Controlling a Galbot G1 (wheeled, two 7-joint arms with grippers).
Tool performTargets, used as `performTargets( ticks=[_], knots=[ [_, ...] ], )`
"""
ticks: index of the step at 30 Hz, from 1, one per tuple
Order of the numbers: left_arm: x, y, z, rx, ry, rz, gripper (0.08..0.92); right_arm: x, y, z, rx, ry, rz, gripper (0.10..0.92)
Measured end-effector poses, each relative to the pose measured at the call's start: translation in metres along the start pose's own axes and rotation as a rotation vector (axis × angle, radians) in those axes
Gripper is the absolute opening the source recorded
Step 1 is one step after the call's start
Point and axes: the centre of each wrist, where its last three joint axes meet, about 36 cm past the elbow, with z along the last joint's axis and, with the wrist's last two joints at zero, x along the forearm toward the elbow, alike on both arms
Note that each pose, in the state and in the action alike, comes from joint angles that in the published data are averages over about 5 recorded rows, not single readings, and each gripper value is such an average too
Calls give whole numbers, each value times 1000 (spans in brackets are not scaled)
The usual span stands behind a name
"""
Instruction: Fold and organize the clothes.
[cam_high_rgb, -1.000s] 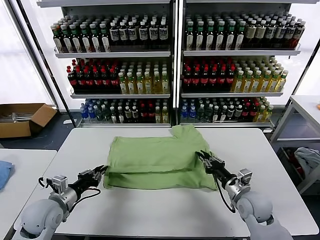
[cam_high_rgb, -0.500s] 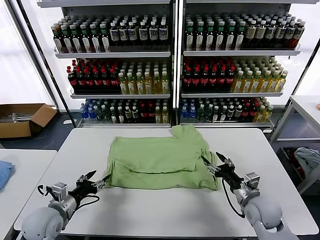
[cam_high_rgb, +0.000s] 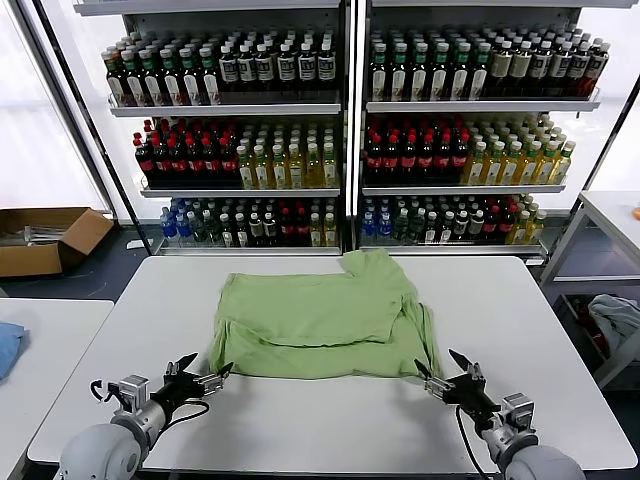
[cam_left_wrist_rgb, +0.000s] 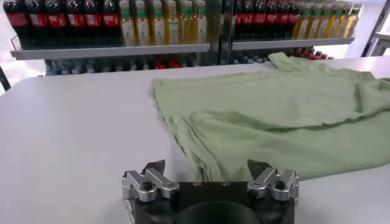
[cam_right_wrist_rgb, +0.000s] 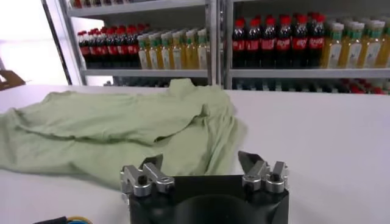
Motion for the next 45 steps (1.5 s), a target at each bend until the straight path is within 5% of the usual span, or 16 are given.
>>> performTargets(
  ticks=[5,18,28,45],
  knots=[
    [-3,0,1,8,1,-1,740,-3,8,4,-7,18,-13,467],
    [-3,4,5,9,10,19,368,-8,12,8,-25,58,-37,119],
    [3,9,5,1,3,49,115,0,4,5,-20,68,-42,106],
    [31,23,4,-32,-29,175,103,34,-12,0,-18,63,-31,106]
  ],
)
